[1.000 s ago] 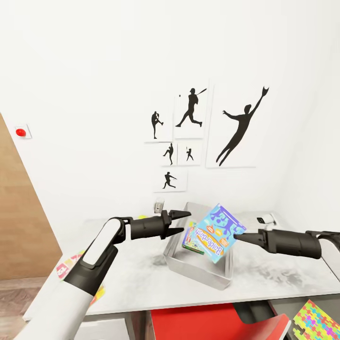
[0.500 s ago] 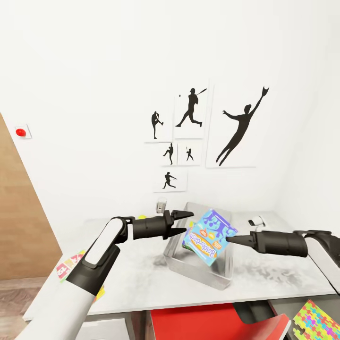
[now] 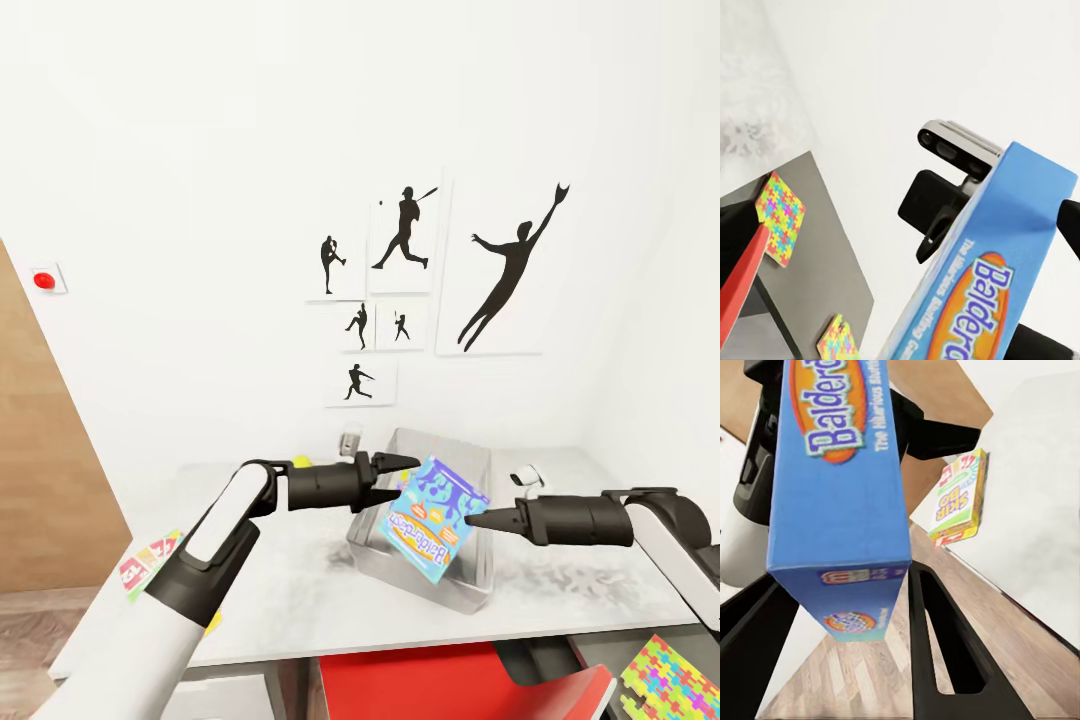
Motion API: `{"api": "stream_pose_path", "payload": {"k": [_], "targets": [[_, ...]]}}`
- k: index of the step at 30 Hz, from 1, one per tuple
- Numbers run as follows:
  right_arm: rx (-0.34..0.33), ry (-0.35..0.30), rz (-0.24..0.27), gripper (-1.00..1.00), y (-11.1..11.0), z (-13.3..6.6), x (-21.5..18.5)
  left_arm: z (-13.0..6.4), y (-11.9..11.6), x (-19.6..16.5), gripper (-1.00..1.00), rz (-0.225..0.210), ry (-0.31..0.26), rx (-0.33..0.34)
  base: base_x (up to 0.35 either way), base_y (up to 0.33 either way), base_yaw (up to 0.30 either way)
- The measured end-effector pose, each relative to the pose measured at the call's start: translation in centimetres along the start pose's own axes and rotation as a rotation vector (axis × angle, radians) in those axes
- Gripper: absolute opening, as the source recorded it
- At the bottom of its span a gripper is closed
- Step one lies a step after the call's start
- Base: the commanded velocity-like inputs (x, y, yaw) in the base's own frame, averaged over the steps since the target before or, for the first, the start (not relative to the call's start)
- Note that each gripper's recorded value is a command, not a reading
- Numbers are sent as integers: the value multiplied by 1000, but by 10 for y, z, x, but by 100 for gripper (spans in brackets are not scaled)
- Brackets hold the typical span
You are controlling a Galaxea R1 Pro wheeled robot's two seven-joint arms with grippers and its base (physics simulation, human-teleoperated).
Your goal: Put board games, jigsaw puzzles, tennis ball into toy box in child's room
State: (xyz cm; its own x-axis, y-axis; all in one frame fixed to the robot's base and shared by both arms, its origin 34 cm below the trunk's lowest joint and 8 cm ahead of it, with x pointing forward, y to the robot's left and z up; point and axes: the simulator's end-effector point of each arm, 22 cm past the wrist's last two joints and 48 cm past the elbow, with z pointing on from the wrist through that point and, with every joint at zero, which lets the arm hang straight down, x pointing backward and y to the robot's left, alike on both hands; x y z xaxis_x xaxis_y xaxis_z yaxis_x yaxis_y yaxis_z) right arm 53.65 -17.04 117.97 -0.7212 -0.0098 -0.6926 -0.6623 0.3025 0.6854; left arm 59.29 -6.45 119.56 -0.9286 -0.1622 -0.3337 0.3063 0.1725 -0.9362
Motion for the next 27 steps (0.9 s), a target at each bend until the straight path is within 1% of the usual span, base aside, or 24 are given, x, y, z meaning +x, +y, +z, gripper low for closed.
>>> {"api": "stream_pose_path", "payload": {"k": [5,8,14,18,27], "targets": [[2,14,-5,-100,0,2,2,2,1,4,100,8,15,-7,0,0,0],[12,23,-11,-100,-3,3,5,3,4,7,100,19,26,-22,0,0,0],[28,33,-20,-100,-6,3,7,3,11,7,100,45,28,-56,0,0,0],[26,34,-18,-100,-6,3,7,3,16,8,100,64,30,-79,0,0,0],[21,33,-14,-100,-5,3,7,2,19,8,100,83,31,-97,0,0,0]]}}
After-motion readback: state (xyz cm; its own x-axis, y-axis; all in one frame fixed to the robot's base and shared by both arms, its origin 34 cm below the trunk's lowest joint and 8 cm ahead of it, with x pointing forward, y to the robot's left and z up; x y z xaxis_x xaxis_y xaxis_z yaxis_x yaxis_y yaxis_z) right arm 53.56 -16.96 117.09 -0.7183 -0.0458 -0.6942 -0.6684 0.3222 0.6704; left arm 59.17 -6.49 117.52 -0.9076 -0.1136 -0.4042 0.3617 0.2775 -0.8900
